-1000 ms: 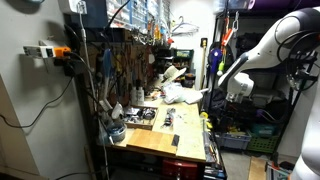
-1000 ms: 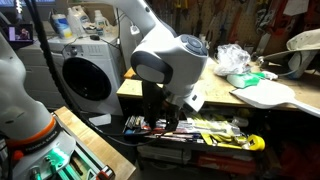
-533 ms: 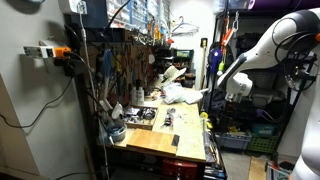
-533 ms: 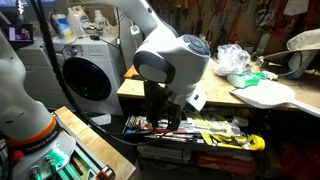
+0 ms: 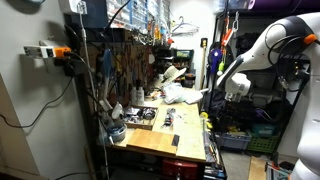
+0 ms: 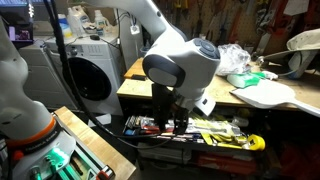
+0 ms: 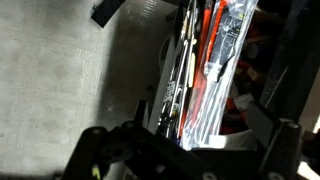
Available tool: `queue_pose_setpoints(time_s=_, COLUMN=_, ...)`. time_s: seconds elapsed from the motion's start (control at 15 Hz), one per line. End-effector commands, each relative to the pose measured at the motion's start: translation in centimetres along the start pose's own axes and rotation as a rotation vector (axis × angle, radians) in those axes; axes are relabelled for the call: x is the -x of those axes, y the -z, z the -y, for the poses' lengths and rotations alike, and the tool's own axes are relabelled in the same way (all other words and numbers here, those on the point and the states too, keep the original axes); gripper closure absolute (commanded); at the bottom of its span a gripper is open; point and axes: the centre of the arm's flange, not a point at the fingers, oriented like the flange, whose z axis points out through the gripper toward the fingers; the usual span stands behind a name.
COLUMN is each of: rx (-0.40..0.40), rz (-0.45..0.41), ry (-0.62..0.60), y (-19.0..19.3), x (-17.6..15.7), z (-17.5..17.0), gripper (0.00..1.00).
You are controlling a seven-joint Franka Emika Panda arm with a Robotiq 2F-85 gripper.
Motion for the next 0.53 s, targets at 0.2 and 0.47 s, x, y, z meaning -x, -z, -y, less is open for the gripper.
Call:
queue_pose_setpoints(time_s=0.2, rx=-0.011, rz=0.087, ry=-0.083, y=-1.5, x=-5.6, z=-5.5, gripper=0.00)
queue_pose_setpoints(time_s=0.47, rx=-0.013, rz=0.142, ry=-0.076, y=-4.8, x=-8.3, z=-6.9, gripper=0.00)
